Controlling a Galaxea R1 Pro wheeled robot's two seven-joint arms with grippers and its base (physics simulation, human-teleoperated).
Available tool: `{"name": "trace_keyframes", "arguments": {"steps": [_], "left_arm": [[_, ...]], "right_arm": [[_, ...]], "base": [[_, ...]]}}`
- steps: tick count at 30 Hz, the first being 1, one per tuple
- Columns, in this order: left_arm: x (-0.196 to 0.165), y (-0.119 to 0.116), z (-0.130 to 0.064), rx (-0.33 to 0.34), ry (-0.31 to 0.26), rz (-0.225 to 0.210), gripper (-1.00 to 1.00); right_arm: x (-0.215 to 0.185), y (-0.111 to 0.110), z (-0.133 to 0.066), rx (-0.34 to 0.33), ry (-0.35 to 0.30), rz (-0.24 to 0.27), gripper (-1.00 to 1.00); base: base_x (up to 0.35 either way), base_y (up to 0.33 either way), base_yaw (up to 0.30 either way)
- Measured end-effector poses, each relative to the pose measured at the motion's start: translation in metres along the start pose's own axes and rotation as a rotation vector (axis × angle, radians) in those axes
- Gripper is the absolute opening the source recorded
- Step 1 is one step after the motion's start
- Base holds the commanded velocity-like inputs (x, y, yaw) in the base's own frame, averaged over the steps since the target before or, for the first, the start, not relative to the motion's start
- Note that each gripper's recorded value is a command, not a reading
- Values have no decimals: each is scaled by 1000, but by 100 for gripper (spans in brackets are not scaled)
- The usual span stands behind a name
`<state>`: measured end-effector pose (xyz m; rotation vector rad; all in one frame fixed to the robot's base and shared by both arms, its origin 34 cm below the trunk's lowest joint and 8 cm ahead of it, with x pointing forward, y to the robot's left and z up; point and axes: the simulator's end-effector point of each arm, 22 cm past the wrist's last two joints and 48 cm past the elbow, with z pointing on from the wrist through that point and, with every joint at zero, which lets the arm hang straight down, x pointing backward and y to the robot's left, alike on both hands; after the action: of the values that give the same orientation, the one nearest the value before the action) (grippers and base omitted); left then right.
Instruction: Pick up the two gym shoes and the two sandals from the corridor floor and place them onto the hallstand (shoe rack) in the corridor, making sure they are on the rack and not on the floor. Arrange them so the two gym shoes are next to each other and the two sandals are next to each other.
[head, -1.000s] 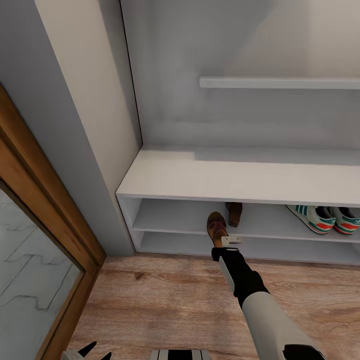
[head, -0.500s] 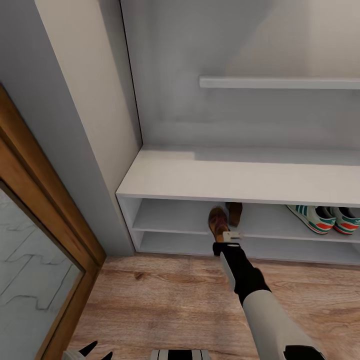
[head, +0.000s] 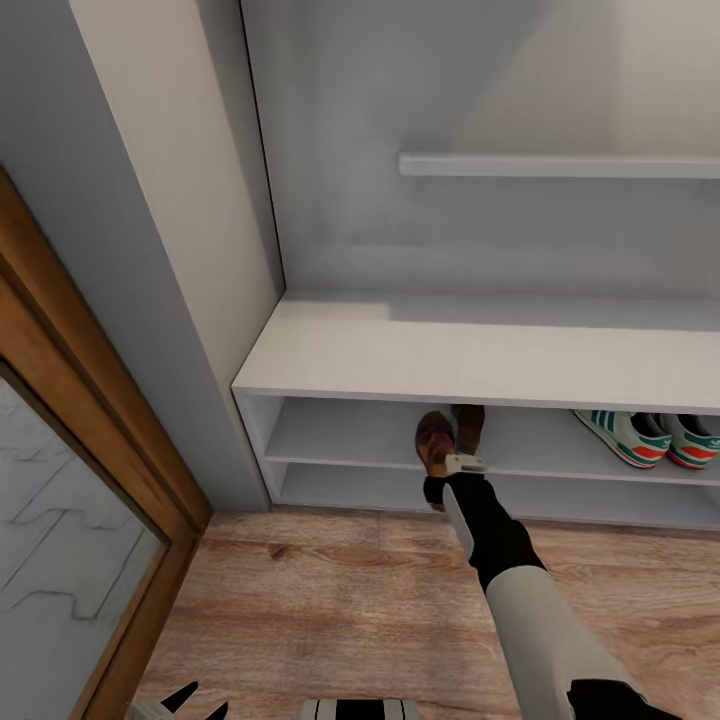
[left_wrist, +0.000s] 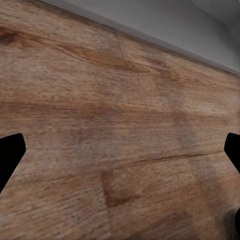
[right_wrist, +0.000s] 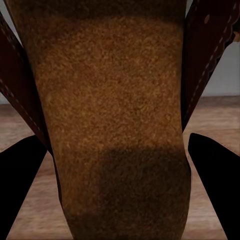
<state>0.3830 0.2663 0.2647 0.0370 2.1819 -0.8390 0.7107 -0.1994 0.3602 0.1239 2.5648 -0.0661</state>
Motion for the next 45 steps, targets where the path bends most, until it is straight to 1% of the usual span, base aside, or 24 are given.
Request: {"name": "trace_keyframes", "arguments": {"steps": [14,19,27,31,45], "left_arm": [[0,0,0,1,0,0,100],[0,0,0,2,-1,1,100],[0,-1,0,5,-1,1,100],[0,-2,0,6,-2,1,100],[0,-2,1,6,-1,0,100]], "right_arm": [[0,2,0,-7,2,7,-100],[-1,2,-1,-7,0,7,-100],[-1,1,0,-7,-1,7,-100],[-1,1,-1,-6,-2,8,-100],[-1,1,0,-6,-1,8,-100]], "base": [[76,0,0],[224,0,0],[56,0,0],[193,0,0],[71,0,0]]}}
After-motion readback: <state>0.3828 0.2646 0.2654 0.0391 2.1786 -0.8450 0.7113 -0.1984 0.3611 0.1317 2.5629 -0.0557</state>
